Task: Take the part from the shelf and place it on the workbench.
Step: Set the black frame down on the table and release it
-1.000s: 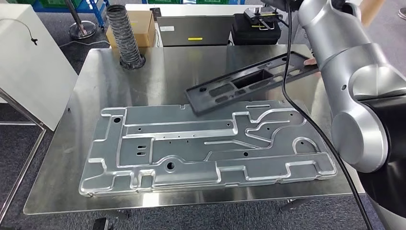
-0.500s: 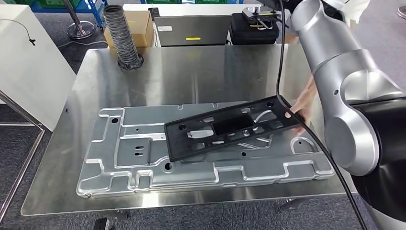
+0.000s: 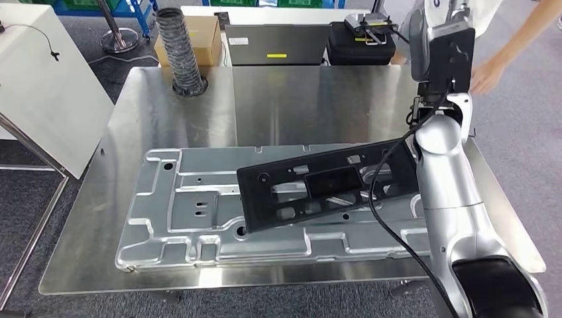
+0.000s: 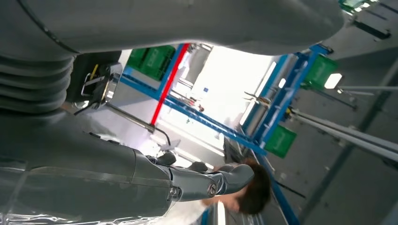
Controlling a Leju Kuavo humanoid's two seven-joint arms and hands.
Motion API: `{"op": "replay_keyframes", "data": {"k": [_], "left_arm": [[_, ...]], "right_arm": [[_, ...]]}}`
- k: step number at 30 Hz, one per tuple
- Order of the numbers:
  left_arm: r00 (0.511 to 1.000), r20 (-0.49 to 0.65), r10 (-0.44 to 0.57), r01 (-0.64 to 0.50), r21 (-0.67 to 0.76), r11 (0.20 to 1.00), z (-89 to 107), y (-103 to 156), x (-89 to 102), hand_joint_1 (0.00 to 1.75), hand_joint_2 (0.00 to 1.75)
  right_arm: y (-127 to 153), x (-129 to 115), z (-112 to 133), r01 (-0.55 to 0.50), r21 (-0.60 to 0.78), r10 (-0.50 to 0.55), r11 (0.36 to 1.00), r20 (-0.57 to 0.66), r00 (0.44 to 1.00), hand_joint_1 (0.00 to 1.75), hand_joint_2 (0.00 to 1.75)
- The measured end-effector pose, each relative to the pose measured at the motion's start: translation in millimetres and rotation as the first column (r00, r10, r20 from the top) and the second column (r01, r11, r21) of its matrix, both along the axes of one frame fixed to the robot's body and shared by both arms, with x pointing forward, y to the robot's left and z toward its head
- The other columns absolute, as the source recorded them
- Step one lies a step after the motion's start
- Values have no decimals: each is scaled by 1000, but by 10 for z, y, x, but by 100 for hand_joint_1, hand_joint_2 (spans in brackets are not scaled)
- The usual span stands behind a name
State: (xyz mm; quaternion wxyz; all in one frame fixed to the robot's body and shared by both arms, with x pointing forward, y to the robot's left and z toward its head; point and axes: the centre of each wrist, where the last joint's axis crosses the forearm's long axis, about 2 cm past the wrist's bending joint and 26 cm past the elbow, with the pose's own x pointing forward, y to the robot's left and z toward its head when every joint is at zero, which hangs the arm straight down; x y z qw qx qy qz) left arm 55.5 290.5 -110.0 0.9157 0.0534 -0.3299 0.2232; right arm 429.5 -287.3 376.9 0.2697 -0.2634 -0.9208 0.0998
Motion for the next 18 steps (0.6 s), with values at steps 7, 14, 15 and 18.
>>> {"op": "replay_keyframes", "data": {"k": [7, 14, 15, 18], "left_arm": [[1000, 9, 23, -23, 4, 1000, -5, 10, -36, 0, 0], [999, 10, 39, -39, 6, 999, -8, 17, -57, 0, 0], [999, 9, 42, -42, 6, 999, -8, 17, -59, 0, 0], [999, 9, 47, -48, 5, 999, -8, 16, -64, 0, 0]], "right_arm": [[46, -561, -532, -44, -17, 45, 999, 63, 997, 0, 0], [92, -1037, -874, -65, -36, 69, 997, 102, 992, 0, 0], [92, -1089, -897, -64, -37, 68, 997, 108, 992, 0, 0], [85, -1236, -942, -61, -42, 66, 997, 127, 990, 0, 0]]}}
